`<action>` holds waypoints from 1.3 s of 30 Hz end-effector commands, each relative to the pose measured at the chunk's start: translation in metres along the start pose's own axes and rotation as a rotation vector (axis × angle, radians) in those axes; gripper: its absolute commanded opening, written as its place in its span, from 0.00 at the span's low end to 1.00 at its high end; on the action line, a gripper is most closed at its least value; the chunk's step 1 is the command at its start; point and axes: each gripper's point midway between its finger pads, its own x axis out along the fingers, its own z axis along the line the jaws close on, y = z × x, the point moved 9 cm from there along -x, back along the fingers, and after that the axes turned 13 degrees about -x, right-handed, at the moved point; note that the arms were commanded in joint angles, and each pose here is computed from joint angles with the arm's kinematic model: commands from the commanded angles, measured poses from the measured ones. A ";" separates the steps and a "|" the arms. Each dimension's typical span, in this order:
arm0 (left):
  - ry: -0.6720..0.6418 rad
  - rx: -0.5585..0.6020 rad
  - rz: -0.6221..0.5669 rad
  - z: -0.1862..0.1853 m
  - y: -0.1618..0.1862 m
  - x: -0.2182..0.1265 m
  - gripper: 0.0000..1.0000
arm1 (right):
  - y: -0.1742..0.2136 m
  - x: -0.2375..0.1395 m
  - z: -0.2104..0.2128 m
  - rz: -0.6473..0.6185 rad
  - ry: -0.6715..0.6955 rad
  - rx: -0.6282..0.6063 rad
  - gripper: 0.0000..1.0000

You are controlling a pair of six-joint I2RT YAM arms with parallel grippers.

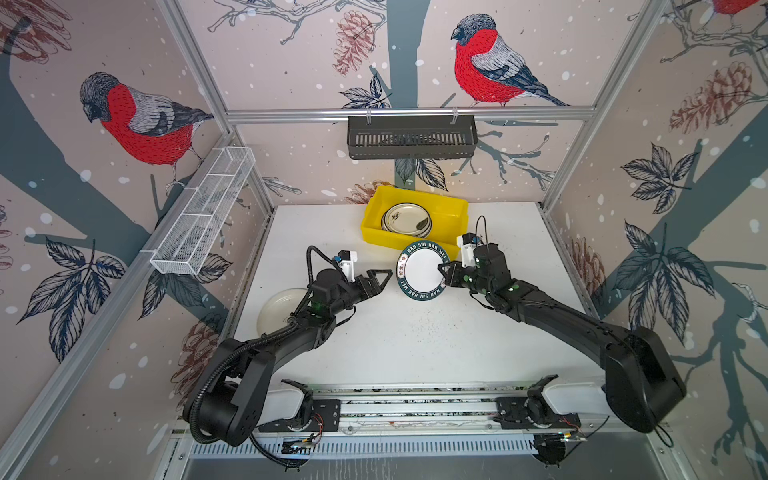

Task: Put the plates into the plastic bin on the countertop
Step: 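Carry the plate toward the bin with the right gripper while the left gripper opens, then lower the plate into the yellow bin onto the stack with the right gripper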

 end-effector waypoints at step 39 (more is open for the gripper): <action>-0.338 0.190 -0.255 -0.013 -0.004 -0.081 0.97 | -0.110 0.192 -0.110 -0.159 0.157 0.258 0.00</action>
